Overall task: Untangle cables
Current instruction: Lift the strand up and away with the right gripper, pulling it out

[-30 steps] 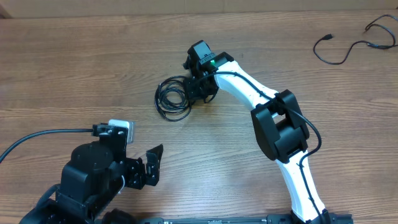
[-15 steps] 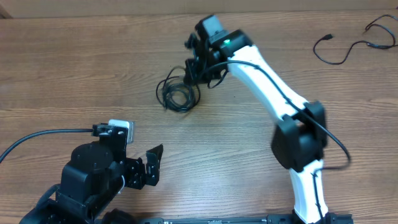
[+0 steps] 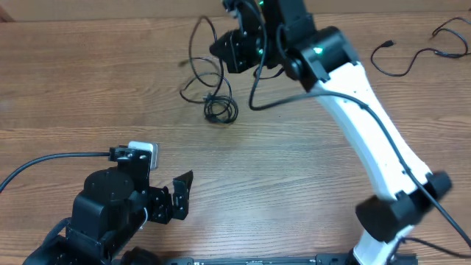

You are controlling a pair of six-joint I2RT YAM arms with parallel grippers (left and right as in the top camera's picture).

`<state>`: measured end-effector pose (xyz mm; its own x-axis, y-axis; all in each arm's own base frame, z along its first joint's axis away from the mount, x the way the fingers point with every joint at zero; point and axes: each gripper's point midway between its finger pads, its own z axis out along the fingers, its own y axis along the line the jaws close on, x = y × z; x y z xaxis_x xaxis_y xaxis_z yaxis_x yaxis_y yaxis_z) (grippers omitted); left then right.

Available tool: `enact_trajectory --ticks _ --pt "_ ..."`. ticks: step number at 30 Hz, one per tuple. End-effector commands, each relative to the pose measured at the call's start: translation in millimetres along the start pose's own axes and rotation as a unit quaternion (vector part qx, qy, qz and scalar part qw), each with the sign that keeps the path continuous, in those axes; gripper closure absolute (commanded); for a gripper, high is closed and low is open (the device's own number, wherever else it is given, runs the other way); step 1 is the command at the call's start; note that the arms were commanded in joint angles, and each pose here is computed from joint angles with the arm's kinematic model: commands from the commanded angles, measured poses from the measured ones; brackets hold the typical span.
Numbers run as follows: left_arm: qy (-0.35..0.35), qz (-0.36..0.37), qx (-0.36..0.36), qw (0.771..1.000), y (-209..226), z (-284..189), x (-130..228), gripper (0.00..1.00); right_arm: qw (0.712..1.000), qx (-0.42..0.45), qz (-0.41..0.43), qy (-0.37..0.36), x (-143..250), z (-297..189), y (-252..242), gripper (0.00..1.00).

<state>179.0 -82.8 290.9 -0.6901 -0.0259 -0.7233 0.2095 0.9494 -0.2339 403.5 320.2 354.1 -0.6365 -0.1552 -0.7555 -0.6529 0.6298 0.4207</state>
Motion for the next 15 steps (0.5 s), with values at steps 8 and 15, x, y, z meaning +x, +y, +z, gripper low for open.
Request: enact_trajectory --ticks 8,15 --pt "-0.001 0.01 -0.006 1.0 2 1 0 0.0 0.979 -0.038 -0.095 -0.173 -72 -122 79 0.96" --pt "-0.001 0.01 -0.006 1.0 2 1 -1 0.0 0.974 -0.037 -0.103 -0.201 -82 -135 85 0.96"
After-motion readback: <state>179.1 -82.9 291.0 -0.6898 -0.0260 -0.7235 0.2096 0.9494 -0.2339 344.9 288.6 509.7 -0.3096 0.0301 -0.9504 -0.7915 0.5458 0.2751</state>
